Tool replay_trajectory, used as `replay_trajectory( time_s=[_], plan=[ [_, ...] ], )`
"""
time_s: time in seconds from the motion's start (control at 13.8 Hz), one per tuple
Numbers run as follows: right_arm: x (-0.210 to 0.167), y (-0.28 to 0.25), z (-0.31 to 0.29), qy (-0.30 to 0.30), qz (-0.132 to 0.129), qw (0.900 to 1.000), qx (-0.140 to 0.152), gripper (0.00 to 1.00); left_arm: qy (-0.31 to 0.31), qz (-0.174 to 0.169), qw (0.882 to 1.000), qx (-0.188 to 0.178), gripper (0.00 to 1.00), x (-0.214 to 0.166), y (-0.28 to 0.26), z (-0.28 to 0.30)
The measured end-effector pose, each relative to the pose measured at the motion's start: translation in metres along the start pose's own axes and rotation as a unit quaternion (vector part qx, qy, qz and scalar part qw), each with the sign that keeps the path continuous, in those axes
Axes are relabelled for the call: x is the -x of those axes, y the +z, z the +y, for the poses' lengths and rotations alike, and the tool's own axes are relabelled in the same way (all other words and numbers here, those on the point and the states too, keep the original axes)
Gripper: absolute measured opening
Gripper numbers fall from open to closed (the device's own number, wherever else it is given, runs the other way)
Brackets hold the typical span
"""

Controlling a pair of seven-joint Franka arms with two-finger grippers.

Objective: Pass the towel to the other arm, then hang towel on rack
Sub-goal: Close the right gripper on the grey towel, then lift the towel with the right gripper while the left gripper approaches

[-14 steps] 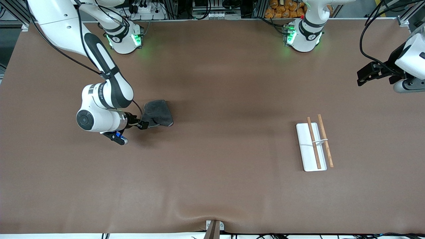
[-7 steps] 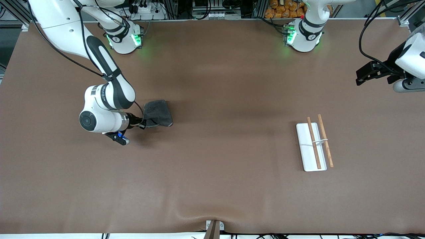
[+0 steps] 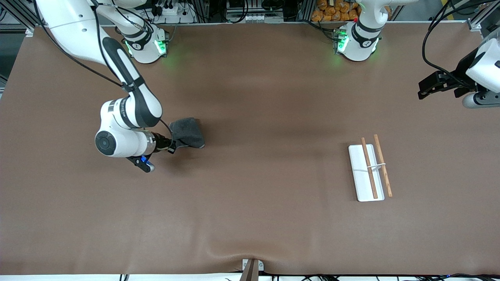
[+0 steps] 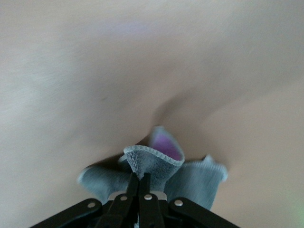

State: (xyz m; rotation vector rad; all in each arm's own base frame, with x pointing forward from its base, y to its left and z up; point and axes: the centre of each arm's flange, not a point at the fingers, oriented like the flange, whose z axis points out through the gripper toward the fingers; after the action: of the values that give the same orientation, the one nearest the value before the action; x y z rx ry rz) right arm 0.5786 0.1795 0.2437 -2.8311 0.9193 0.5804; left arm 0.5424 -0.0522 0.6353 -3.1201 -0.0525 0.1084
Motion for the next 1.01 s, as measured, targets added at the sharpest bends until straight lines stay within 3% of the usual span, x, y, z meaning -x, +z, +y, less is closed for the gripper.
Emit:
replay_trajectory(
  time_s=[0.22, 0.58, 0.8, 1.01],
  plan=[
    [0.028, -0.029, -0.038, 0.04, 0.005, 0.999, -0.012, 0.02, 0.0, 0.0, 1.0, 0.0, 1.0, 0.0, 0.0, 0.0],
    [0.079, -0.085, -0.084, 0.103, -0.039, 0.994, -0.027, 0.02, -0.009, -0.003, 1.0, 0.023, 1.0, 0.001, 0.0, 0.006],
    [0.117, -0.125, -0.106, 0.149, -0.083, 0.984, -0.045, 0.02, -0.032, -0.006, 0.998, 0.053, 1.0, 0.002, -0.001, 0.015],
    [0.17, -0.157, -0.137, 0.196, -0.089, 0.975, -0.06, 0.02, -0.046, -0.011, 0.995, 0.087, 1.0, -0.001, 0.0, 0.026]
  ],
)
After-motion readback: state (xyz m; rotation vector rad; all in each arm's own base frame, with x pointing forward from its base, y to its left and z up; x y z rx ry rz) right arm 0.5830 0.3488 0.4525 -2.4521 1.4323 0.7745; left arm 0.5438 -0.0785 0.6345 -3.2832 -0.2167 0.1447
